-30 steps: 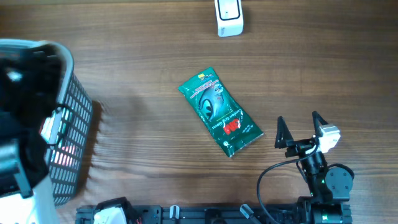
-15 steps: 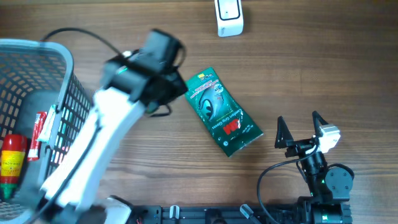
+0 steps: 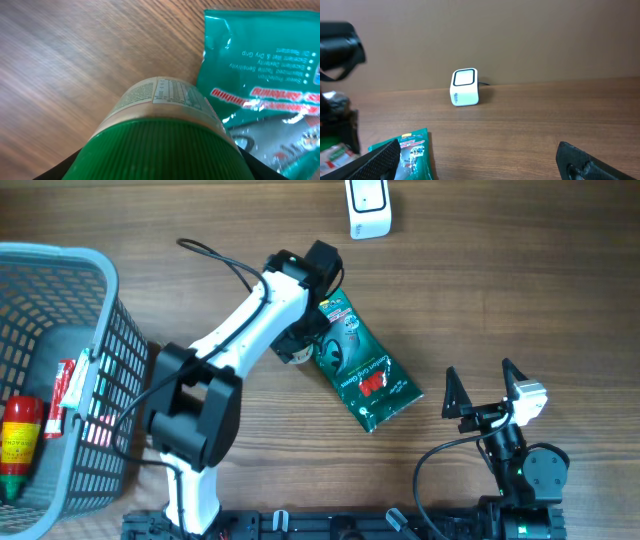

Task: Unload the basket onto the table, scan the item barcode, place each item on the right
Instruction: 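Carry the jar out with the left gripper and set it beside the gloves pack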

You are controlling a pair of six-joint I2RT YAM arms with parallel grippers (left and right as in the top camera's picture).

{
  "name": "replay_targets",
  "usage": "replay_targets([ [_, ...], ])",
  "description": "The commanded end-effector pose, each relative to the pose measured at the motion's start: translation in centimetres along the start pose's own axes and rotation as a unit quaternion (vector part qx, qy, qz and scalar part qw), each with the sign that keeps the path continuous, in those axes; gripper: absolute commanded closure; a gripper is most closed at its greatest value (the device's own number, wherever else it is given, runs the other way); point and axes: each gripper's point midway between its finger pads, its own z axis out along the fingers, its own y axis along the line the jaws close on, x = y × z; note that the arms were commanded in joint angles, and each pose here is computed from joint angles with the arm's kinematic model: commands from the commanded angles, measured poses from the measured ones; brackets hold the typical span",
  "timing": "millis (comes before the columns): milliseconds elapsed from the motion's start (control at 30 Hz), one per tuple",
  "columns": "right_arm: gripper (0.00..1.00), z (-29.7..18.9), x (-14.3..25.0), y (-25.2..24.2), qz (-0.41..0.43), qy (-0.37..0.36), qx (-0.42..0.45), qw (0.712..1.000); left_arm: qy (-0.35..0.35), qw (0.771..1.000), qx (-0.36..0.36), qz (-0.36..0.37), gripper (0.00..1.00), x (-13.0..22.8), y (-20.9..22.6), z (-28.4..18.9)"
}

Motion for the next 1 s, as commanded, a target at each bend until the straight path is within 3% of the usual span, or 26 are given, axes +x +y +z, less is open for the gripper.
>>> replay_targets([
  [0, 0.0, 0.0, 0.0, -0.1, 0.006, -0.001, 0.004, 1.0, -0.001, 1.0, 0.009, -0.005, 0.41, 0.4, -1.7, 1.5],
  [200, 0.0, 0.0, 0.0, -0.1, 0.007, -0.001, 0.004, 1.0, -0.003, 1.0, 0.018, 0.012, 0.38, 1.1, -3.7, 4.3],
  [467, 0.0, 0.0, 0.0, -0.1, 0.006, -0.001, 0.004, 1.0, -0.021, 0.981, 0.104, 0.161, 0.36, 4.3, -9.3, 4.3],
  [567, 0.0, 0.0, 0.0, -0.1, 0.006, -0.001, 0.004, 1.0, -0.02, 0.981, 0.088, 0.174, 0.37, 4.6, -8.5, 3.8],
  [800, 0.0, 0.0, 0.0, -0.1, 0.006, -0.001, 0.004, 1.0, -0.053, 0.987, 0.024, 0.153, 0.39, 1.6, -4.5, 1.8],
  [967, 0.0, 0.0, 0.0, -0.1, 0.006, -0.001, 0.004, 1.0, -0.051, 0.987, 0.023, 0.148, 0.22, 1.3, -4.4, 2.0],
])
